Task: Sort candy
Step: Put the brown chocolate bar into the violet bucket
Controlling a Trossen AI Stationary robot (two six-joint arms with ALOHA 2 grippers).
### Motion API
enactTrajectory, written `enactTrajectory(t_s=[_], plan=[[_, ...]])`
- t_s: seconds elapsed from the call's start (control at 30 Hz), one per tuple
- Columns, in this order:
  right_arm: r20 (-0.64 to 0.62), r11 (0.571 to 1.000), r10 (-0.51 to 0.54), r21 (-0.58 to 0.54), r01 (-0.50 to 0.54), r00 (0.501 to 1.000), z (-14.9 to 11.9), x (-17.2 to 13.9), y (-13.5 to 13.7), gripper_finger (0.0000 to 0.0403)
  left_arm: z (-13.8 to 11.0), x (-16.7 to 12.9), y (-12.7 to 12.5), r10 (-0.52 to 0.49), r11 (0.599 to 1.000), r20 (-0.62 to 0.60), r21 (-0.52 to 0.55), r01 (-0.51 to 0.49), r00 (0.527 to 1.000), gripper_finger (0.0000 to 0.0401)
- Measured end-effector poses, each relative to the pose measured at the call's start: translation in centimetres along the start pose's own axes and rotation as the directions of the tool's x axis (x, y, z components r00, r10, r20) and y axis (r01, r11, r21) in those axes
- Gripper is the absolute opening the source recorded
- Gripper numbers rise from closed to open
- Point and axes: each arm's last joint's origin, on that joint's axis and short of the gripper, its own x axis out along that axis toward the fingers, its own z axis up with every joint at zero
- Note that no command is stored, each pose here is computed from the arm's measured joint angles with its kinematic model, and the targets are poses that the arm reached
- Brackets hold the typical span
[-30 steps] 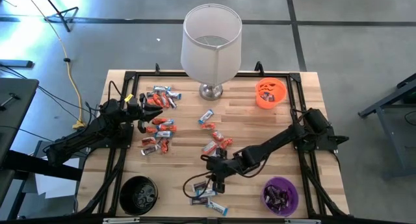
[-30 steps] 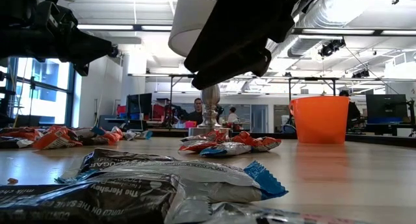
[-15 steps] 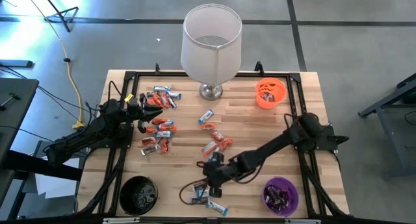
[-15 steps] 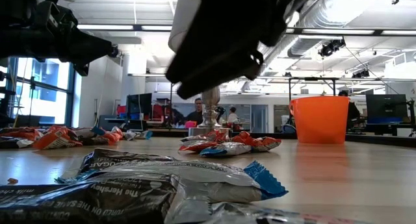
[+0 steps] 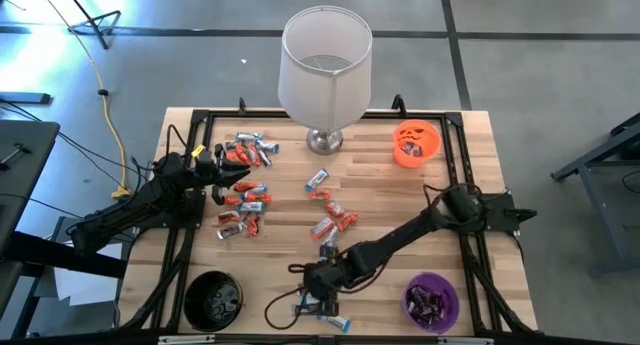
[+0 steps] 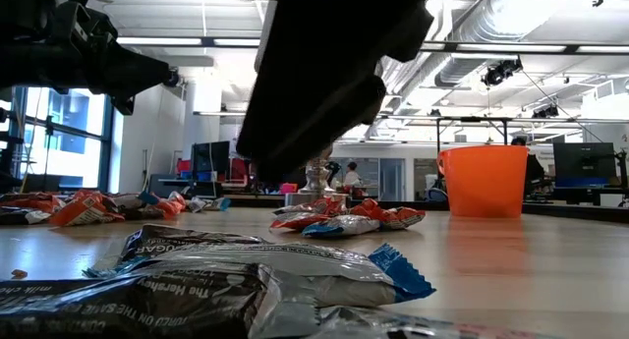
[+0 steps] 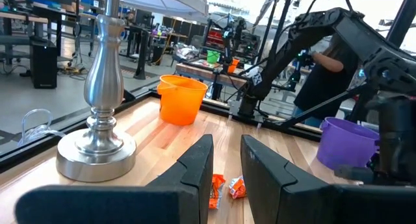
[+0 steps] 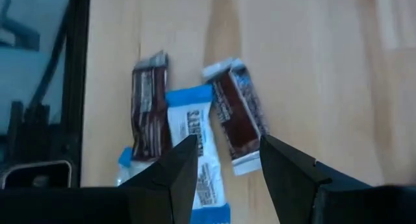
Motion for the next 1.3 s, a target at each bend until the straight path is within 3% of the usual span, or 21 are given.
enactTrajectory(t_s=[0.63, 1.0, 1.13, 1.3], plan=[[-0.065, 0.994, -0.009, -0.114, 0.001, 0.998, 0.8, 3.6, 0.4, 0.016, 0.0, 0.0, 0.0, -0.001, 1.0, 0.0, 0.0, 0.001, 1.0, 0.0064], [-0.067, 0.989, -0.116, -0.098, 0.109, 0.991, 0.8, 3.8, -1.0, 0.0159, 0.0, 0.0, 0.0, 0.0, 1.0, -0.001, 0.0, 0.0, 1.0, 0.0065], [-0.067, 0.989, -0.12, -0.098, 0.113, 0.99, 0.8, 3.8, -1.0, 0.0135, 0.0, 0.0, 0.0, 0.0, 1.0, 0.0, 0.0, 0.0, 1.0, 0.0065], [-0.068, 0.989, -0.12, -0.098, 0.113, 0.99, 0.8, 3.8, -1.1, 0.0068, 0.0, 0.0, 0.0, 0.0, 1.0, 0.0, 0.0, 0.0, 1.0, 0.0064]])
